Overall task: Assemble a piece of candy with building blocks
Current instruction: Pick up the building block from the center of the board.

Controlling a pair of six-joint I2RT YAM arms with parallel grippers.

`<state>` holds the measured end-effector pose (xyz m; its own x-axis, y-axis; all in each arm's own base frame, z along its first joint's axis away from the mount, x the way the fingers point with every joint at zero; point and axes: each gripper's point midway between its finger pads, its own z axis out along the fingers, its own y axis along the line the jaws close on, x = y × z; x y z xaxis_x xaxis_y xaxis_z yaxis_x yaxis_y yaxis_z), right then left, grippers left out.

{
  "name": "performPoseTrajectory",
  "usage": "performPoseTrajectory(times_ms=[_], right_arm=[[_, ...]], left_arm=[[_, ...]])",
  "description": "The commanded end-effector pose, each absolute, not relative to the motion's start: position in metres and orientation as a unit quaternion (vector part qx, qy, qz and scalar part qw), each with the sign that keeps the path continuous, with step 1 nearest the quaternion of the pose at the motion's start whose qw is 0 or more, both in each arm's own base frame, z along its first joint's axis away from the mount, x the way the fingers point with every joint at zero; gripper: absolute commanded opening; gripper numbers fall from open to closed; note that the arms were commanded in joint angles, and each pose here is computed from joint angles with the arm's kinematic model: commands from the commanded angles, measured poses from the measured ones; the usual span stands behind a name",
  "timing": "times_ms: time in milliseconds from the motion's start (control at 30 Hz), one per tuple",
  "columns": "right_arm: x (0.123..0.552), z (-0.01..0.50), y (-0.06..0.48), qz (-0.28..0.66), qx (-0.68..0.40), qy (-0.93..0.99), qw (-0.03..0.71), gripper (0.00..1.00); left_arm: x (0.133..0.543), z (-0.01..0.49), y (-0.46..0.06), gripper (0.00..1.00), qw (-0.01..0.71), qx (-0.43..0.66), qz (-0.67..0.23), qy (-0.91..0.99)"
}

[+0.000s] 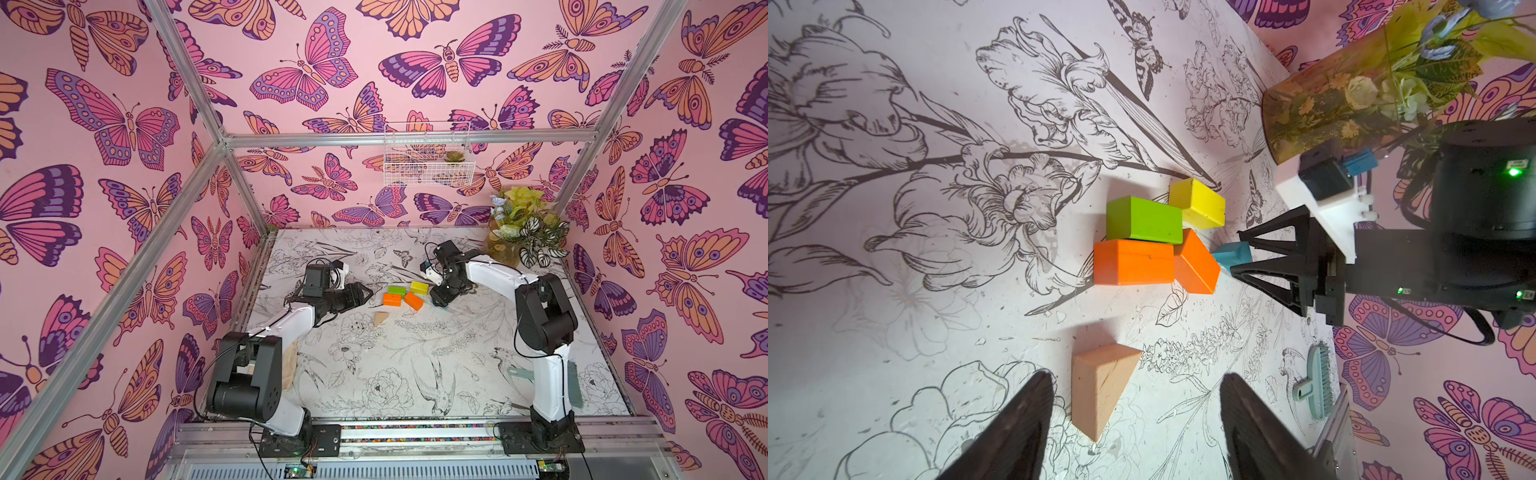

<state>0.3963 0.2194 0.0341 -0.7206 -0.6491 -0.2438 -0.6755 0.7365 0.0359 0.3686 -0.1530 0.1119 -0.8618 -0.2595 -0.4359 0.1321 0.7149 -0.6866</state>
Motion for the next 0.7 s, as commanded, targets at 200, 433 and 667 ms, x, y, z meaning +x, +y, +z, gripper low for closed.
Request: performPoseTrajectory(times_ms=[200, 433, 667], right_arm=[[0.3953, 0.036, 0.2237, 0.069, -0.363, 0.923, 0.109, 0.48], [0.398, 0.0404, 0.2242, 0.066, -0.364, 0.921, 0.123, 0.48], [0.3985, 0.0402, 0.2225, 0.059, -0.366, 0.921, 0.121, 0.39]], left_arm=[[0.3613, 0.1044, -0.1492, 0.67, 0.251, -0.043, -0.369, 0.894], [0.3612, 0.1056, -0.1502, 0.67, 0.251, -0.041, -0.372, 0.893], [0.3598, 0.1057, -0.1494, 0.67, 0.251, -0.042, -0.371, 0.893]])
